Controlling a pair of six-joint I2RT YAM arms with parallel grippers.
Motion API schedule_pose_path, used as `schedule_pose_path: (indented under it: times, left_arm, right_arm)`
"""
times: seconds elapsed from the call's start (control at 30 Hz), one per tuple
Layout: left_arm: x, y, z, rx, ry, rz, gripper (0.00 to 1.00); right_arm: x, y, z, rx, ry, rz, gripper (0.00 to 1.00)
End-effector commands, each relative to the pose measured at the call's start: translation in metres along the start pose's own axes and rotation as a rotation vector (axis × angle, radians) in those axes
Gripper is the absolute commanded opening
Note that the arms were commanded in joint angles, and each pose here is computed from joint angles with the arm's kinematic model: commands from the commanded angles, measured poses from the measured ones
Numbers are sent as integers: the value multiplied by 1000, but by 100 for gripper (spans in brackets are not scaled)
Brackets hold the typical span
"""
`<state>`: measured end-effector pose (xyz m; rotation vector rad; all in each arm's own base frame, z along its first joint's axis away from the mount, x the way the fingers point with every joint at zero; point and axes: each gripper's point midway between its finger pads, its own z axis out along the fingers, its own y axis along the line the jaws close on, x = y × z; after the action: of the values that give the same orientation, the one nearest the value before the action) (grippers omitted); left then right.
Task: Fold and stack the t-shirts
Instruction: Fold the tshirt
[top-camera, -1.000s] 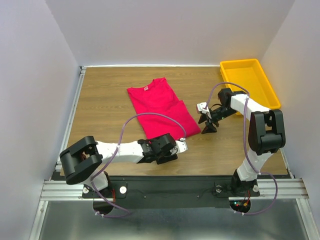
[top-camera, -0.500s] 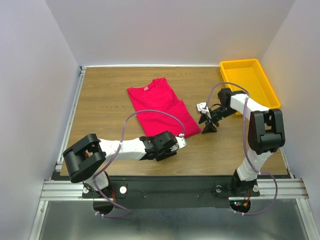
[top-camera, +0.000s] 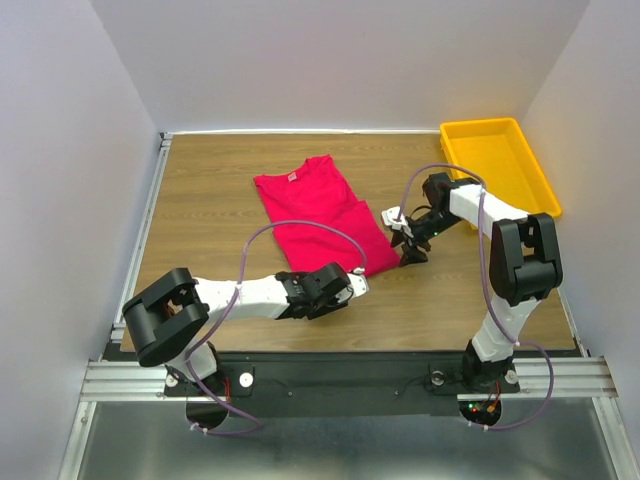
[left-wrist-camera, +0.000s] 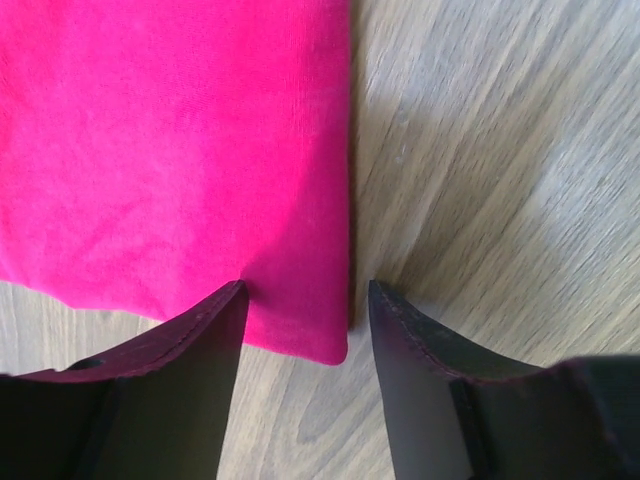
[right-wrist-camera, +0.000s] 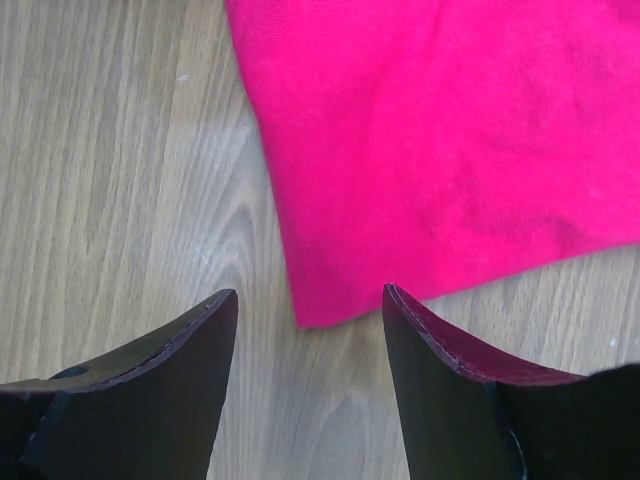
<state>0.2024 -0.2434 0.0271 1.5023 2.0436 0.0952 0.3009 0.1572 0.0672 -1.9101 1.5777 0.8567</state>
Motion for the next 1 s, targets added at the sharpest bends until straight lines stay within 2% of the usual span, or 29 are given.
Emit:
schedule_pose_path:
  times: [0.0, 0.2, 0.4, 0.7, 0.9, 0.93, 0.97]
  left_arm:
    - [41, -7, -3, 28, 124, 46, 62]
    - [43, -4, -6, 18, 109, 42, 62]
    - [44, -3, -8, 15, 94, 37, 62]
    - [49, -12, 4, 53, 136, 55, 52]
    - [48, -13, 5, 59, 134, 59, 36]
    - [48, -12, 4, 57, 133, 58, 20]
    - [48, -12, 4, 55, 132, 57, 12]
  right_arm:
    - [-4, -6, 9, -13, 39, -49, 65]
    - [2, -18, 16, -5, 71, -55, 65]
    - [17, -9, 29, -33, 134, -58, 64]
    - [37, -12, 36, -1, 191, -38, 59]
    - [42, -8, 38, 27, 207, -41, 56]
    - [45, -6, 40, 28, 209, -37, 55]
    - [47, -5, 40, 32, 217, -36, 54]
